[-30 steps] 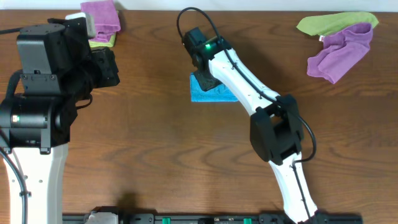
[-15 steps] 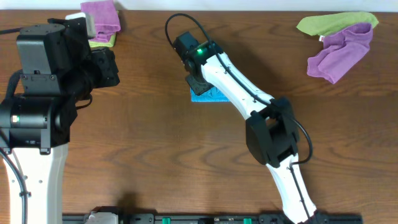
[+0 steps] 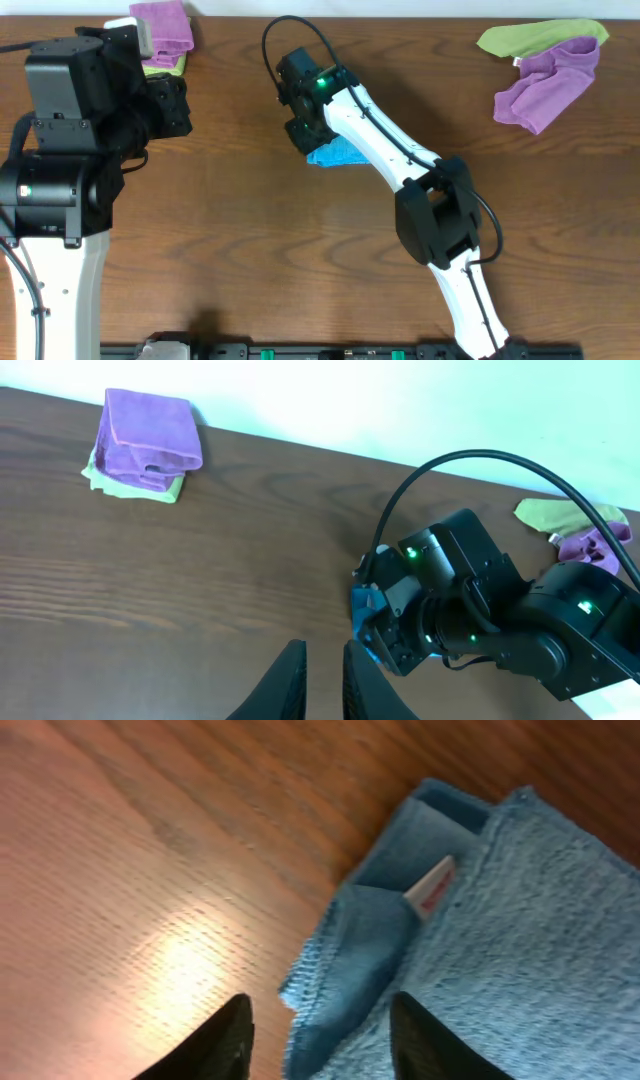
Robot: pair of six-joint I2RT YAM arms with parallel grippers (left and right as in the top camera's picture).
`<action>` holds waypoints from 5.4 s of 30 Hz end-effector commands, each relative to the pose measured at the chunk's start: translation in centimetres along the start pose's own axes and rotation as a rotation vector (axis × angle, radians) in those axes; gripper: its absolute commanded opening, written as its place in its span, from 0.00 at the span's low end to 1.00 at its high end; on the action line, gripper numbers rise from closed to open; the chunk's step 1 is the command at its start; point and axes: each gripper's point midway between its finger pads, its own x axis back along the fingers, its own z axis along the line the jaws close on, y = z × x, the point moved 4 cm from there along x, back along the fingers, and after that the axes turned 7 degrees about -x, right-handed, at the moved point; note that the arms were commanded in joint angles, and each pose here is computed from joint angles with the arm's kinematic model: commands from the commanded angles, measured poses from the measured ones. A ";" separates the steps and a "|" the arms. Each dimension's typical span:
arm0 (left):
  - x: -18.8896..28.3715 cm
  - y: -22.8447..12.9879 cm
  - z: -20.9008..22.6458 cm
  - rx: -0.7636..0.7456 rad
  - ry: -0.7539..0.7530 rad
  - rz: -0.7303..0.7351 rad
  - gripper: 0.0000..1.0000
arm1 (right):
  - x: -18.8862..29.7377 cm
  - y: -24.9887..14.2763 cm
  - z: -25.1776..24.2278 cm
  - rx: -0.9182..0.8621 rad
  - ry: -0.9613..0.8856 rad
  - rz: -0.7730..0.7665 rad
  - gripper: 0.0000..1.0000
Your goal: Fold the cloth
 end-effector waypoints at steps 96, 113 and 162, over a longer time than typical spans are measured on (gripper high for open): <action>-31.4 -22.0 -5.3 0.229 -0.530 0.777 0.56 | -4.8 -4.5 -16.3 -0.448 0.110 0.172 0.01; -30.4 -20.9 -7.9 0.260 -0.740 0.754 0.85 | -4.8 -4.5 -16.3 -0.445 0.110 0.171 0.02; -33.6 -19.0 -5.4 0.233 -0.419 0.646 0.06 | -3.8 -4.7 -16.2 -0.435 0.141 0.194 0.02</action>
